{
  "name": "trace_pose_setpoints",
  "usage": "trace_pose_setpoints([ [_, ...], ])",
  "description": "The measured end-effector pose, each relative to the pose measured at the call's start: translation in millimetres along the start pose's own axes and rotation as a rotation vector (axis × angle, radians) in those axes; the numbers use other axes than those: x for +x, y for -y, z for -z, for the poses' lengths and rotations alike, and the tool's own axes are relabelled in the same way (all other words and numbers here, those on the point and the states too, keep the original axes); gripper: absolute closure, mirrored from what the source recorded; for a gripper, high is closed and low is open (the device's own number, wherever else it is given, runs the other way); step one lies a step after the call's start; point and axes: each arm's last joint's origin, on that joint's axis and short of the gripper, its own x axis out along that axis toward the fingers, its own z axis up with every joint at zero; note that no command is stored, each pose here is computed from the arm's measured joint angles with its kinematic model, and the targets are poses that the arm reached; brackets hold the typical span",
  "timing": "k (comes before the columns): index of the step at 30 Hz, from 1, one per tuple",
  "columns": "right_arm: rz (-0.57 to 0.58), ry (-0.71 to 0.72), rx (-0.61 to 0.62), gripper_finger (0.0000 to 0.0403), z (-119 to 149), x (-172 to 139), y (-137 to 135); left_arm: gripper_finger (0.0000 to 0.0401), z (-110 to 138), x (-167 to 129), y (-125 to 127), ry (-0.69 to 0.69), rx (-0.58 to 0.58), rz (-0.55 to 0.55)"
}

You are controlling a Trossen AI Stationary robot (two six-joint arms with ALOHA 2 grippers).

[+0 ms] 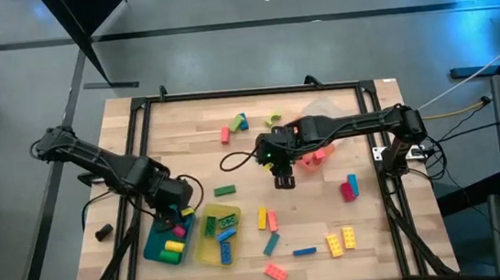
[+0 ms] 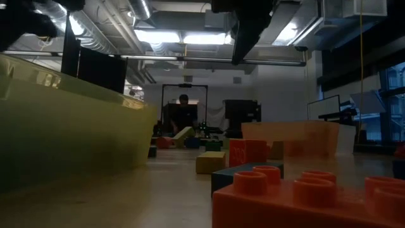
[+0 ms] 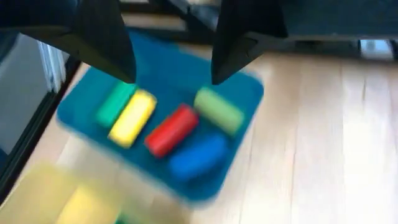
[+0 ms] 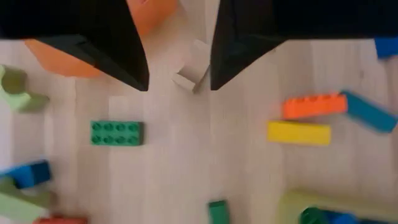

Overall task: Sort blocks by size
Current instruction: Put the brown arch block into the orange bin

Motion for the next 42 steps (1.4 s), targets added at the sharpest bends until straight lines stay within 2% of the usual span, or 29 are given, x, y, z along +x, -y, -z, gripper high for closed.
trace_pose_setpoints([
  [3,0.008,-0.014,0.090,0.0198,1,0,0,0.0208,-9,-1,5,0.117,0.094,0.011],
  [7,-0.022,-0.150,0.118,0.0180,14,-1,0,0.0207,-24,-4,6,0.260,0.220,0.040],
  [9,0.006,-0.229,0.141,0.0178,22,-2,0,0.0207,-32,-6,4,0.314,0.244,0.052],
  [12,0.085,-0.247,0.155,0.0179,27,-5,-3,0.0207,-40,-9,-2,0.358,0.262,0.051],
  [17,0.092,-0.143,0.191,0.0182,38,2,-12,0.0207,-45,-11,-13,0.362,0.278,0.022],
  [25,0.079,-0.145,0.305,0.0182,67,61,-21,0.0207,-52,-13,-26,0.376,0.328,-0.014],
  [34,0.032,-0.025,0.325,0.0182,69,85,-22,0.0207,-56,-15,-34,0.383,0.296,-0.024],
  [42,0.129,-0.038,0.336,0.0182,77,109,-21,0.0207,-56,-15,-33,0.394,0.309,-0.023],
])
